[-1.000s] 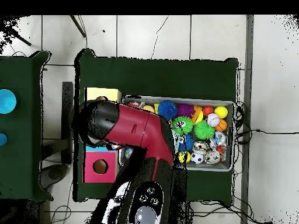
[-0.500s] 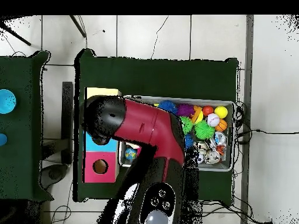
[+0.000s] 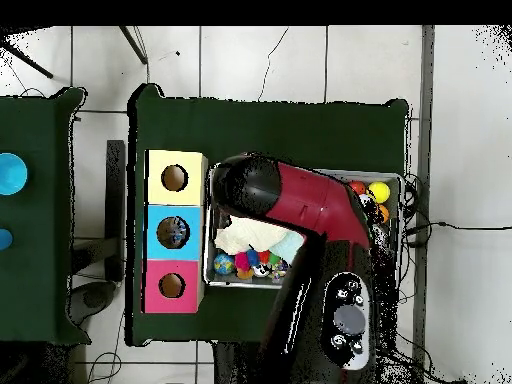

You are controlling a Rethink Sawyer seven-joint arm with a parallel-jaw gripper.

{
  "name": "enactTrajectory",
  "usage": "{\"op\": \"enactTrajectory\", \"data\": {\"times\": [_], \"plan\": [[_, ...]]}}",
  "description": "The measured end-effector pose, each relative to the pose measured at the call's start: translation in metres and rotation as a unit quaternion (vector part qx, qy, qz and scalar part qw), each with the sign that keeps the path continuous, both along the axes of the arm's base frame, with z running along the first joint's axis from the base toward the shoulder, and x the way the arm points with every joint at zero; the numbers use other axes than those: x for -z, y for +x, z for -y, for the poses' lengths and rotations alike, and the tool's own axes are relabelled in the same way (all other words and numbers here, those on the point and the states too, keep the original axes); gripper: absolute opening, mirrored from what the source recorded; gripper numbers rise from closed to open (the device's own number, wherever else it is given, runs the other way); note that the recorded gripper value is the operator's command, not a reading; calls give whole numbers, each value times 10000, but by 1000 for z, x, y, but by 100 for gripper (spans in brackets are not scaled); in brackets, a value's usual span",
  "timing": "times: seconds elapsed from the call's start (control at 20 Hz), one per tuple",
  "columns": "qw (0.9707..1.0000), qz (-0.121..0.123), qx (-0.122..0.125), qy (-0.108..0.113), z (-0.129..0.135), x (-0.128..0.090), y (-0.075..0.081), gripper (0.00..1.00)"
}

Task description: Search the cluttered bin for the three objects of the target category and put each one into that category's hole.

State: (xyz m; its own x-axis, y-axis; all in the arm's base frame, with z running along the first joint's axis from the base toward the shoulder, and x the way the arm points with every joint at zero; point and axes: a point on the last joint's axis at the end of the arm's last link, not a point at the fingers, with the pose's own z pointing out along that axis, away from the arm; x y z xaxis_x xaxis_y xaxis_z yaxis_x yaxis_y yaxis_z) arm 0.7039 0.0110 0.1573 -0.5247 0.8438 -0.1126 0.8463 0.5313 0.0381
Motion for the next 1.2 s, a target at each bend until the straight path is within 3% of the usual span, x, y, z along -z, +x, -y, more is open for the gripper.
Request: {"op": "enactTrajectory", "data": {"times": [0.15,0.35,0.8,1.2], "plan": [[10000,37,-34,11,16,13,2,0],[9999,8,-112,37,19,19,1,0],[9985,-34,-546,61,-1,29,-1,0],[9976,-76,-661,215,-6,32,1,0]]}}
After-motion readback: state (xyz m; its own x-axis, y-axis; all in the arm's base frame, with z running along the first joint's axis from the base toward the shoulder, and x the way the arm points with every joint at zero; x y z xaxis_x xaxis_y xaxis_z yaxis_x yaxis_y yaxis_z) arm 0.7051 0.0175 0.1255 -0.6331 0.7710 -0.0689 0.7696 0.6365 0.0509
